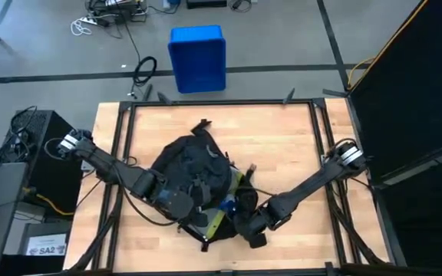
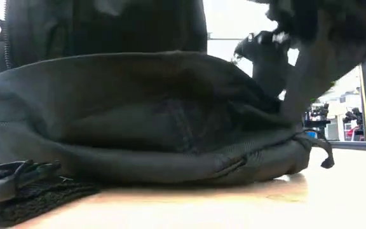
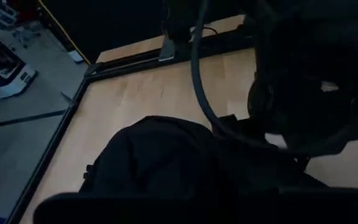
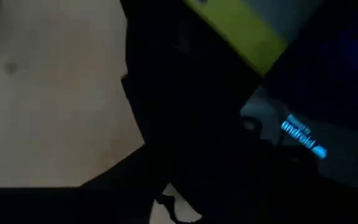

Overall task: Unpack backpack
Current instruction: Close the backpack

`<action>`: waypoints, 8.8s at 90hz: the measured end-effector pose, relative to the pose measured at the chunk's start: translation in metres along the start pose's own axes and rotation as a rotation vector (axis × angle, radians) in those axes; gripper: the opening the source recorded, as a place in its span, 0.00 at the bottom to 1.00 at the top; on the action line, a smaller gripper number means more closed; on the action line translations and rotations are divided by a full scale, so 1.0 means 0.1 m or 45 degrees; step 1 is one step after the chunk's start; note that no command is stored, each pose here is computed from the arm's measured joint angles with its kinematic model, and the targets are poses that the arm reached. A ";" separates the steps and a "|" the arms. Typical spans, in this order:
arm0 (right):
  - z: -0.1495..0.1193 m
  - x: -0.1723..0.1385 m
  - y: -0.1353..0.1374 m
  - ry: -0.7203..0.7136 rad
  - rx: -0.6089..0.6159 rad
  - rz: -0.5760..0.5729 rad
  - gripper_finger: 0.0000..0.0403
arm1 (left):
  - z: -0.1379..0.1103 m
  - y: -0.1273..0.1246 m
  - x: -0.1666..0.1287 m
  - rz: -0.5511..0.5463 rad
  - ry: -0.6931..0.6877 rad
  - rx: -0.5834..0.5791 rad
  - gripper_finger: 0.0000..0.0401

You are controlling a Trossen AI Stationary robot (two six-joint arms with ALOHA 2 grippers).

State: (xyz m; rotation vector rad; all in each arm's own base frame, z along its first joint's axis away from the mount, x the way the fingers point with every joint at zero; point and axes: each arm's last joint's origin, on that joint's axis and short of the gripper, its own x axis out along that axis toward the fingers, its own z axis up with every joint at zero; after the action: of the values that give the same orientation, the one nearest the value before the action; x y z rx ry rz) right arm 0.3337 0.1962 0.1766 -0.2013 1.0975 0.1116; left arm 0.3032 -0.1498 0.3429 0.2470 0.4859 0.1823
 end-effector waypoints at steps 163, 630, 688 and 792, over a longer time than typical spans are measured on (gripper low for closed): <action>-0.13 -0.49 0.33 0.147 0.078 -0.256 0.00 | -0.11 -0.01 -0.04 0.001 0.130 0.224 0.34; 0.77 0.00 -0.01 -0.811 0.014 0.095 0.41 | -0.84 -0.94 0.03 -0.461 0.283 -0.203 0.00; 0.78 0.03 -0.08 -0.794 -0.014 0.100 0.33 | -0.76 -0.93 0.05 -0.459 0.190 -0.129 0.00; 0.76 0.05 -0.07 -0.769 -0.055 0.082 0.00 | -1.10 -1.10 -0.02 -0.276 0.408 0.117 0.46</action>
State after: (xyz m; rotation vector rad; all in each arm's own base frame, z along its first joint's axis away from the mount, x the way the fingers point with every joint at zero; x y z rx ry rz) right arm 0.4030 0.2054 0.2064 -0.1558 0.5000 0.2370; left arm 0.2608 -0.2340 0.2196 0.2544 0.8360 -0.0138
